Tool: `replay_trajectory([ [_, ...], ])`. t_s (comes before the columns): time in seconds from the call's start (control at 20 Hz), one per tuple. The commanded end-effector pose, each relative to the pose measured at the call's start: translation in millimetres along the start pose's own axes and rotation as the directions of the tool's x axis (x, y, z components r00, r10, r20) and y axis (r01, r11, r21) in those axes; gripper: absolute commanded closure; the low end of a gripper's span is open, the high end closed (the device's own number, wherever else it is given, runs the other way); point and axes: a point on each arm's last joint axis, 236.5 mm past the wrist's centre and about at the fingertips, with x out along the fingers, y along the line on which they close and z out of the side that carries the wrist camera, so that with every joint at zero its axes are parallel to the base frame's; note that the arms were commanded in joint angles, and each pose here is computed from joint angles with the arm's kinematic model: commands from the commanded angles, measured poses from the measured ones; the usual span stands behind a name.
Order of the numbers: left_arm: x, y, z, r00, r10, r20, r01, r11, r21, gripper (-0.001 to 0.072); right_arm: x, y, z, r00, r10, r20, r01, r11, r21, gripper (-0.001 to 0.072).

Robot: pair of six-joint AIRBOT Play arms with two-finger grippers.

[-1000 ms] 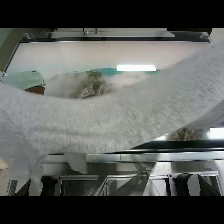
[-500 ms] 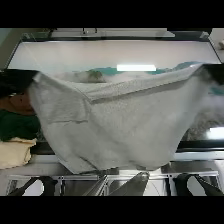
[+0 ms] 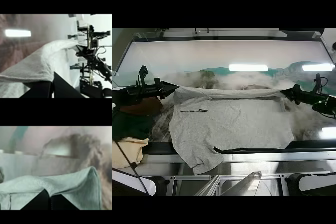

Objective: Fold the shirts.

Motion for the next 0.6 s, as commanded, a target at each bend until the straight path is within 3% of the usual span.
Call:
replay_trajectory([
  [0.0,5,30,16,0.996,0.072,-0.044,-0.073,0.997,-0.031,0.0696,20,-10,17,0.998,0.058,-0.018,-0.057,0.998,0.031,0.07],
  [0.1,-1,38,17,0.986,0.144,-0.084,-0.146,0.989,-0.023,0.0695,18,-2,32,0.997,0.072,-0.004,-0.072,0.997,0.005,0.07],
  [0.25,-6,29,14,0.98,0.148,-0.131,-0.15,0.989,-0.008,0.0695,17,7,30,0.995,0.088,-0.037,-0.089,0.996,-0.017,0.07],
  [0.35,-7,22,4,0.977,0.122,-0.175,-0.126,0.992,-0.01,0.0696,16,-4,19,0.996,0.044,-0.083,-0.046,0.999,-0.024,0.07],
  [0.55,-11,40,-23,0.936,0.206,-0.286,-0.225,0.974,-0.034,0.0696,5,-28,2,0.986,-0.035,-0.163,0.03,0.999,-0.032,0.07],
])
